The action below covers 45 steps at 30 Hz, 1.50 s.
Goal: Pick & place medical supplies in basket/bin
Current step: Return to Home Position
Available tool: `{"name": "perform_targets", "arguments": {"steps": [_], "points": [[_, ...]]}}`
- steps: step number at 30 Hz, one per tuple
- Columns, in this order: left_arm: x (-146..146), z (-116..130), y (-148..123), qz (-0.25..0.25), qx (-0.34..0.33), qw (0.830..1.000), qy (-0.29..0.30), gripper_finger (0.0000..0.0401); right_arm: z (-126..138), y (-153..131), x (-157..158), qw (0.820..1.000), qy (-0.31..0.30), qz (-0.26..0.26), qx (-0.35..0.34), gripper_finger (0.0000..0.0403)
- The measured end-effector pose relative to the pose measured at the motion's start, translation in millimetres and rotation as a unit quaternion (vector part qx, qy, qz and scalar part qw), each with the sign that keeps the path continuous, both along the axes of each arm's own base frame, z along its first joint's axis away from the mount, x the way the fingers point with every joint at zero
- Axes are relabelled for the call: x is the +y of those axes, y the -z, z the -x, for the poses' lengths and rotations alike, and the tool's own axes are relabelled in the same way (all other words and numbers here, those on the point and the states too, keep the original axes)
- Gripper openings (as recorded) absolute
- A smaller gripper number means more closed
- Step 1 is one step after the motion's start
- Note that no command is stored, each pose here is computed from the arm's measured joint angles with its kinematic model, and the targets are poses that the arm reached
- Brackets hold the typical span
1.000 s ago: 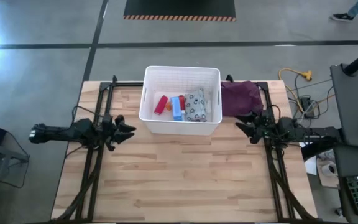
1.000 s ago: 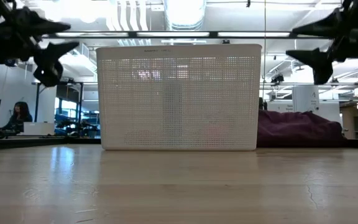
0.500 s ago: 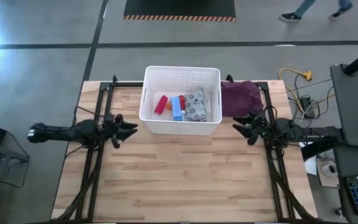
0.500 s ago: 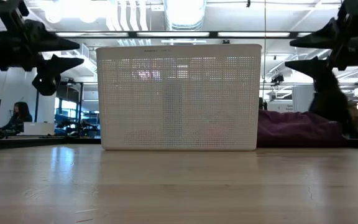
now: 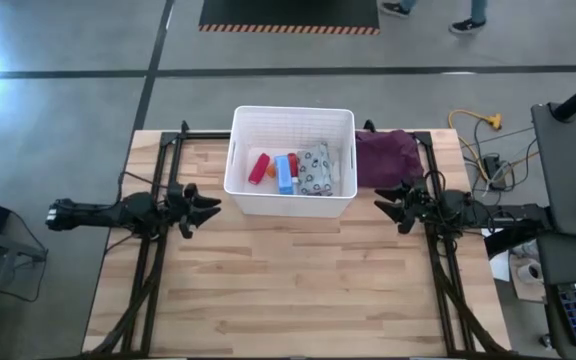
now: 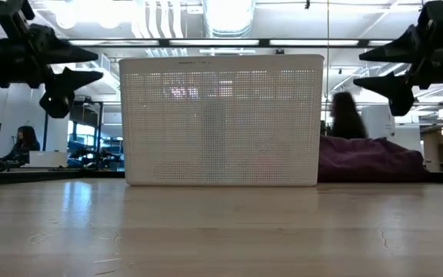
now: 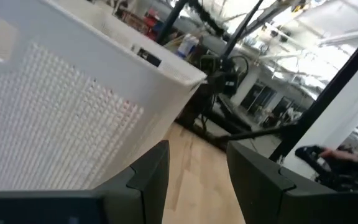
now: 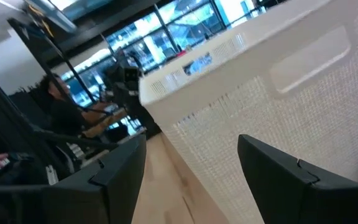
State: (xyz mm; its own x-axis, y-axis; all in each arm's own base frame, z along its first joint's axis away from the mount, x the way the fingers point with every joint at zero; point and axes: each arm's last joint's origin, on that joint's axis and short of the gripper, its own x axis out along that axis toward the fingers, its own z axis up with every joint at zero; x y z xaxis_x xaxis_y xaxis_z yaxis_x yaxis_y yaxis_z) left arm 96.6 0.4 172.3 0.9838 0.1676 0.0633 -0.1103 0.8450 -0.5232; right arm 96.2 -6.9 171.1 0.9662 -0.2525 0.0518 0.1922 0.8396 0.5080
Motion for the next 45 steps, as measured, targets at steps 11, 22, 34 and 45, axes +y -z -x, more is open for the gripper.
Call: {"name": "perform_targets", "arguments": {"steps": [11,22,34,45], "points": [[18.0,2.0,-2.3,0.000,-0.013,0.995,-0.094,0.0145,0.3,-1.2,0.0,1.000,0.001,0.000,-0.007,0.0251],[29.6,0.8,2.1,0.001,0.016,0.988,-0.152,0.0145,0.2,-1.0,0.9,1.000,-0.004,0.000,-0.006,0.0250],[30.9,-4.4,8.9,0.005,0.058,0.987,-0.151,0.0145,-0.2,-0.6,2.1,1.000,-0.011,0.000,-0.004,0.0252],[31.8,-8.3,15.0,0.008,0.092,0.984,-0.151,0.0145,-0.8,0.1,2.2,1.000,-0.011,0.000,0.001,0.0254]]}}
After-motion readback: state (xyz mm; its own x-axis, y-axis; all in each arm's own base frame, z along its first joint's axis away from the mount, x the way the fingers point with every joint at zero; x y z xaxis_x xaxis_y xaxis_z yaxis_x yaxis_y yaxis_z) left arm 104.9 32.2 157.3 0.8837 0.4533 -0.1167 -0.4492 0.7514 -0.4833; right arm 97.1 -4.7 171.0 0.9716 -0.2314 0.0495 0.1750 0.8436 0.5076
